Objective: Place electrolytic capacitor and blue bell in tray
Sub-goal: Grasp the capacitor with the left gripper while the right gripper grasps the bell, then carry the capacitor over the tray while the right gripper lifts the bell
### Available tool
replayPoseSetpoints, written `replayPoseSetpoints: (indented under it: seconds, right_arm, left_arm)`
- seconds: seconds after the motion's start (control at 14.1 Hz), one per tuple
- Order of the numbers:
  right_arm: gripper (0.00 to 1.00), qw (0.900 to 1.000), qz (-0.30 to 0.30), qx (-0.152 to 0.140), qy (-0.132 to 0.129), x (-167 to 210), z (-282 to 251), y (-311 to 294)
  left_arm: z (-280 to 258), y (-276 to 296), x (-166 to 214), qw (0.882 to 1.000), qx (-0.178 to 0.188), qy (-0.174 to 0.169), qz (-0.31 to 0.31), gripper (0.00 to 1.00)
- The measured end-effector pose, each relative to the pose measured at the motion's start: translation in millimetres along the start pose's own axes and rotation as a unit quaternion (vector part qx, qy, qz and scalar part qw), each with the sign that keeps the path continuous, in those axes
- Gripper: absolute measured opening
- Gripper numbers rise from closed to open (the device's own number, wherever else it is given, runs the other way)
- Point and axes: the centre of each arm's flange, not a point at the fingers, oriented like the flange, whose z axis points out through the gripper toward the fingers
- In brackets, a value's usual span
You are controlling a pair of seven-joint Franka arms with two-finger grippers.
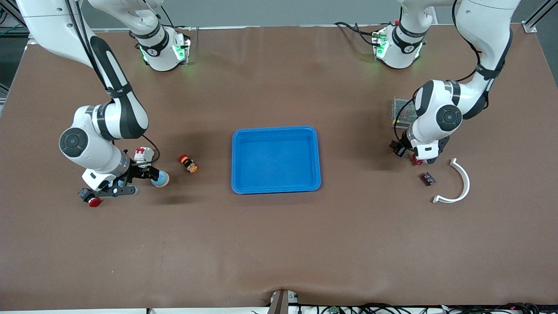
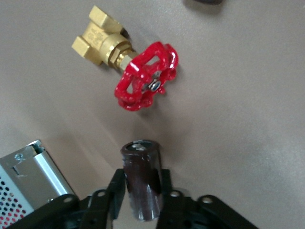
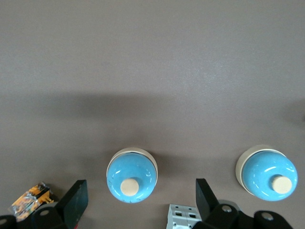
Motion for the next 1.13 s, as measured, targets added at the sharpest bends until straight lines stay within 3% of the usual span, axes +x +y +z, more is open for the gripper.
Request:
replayPoseSetpoints:
  seconds: [0.64,0.85,1.13]
  right_arm:
    - [1.0,1.0,-0.011,0.0,-0.015,-7,37,-13]
    - [1.0,1.0,-0.013,0.0,-0.014,-10,49,-15]
    - [1.0,1.0,-0.012,0.0,-0.018,-13,64,-15]
  left_arm:
    - [-15,30,9,0.999,-0.026,0.01,-0.016,0.3]
    - [-32,55,-9,0.999,-0.033,0.015,-0.028,0.3]
    - [-80,103,-44,0.999,-0.016,0.016,-0.046,0.3]
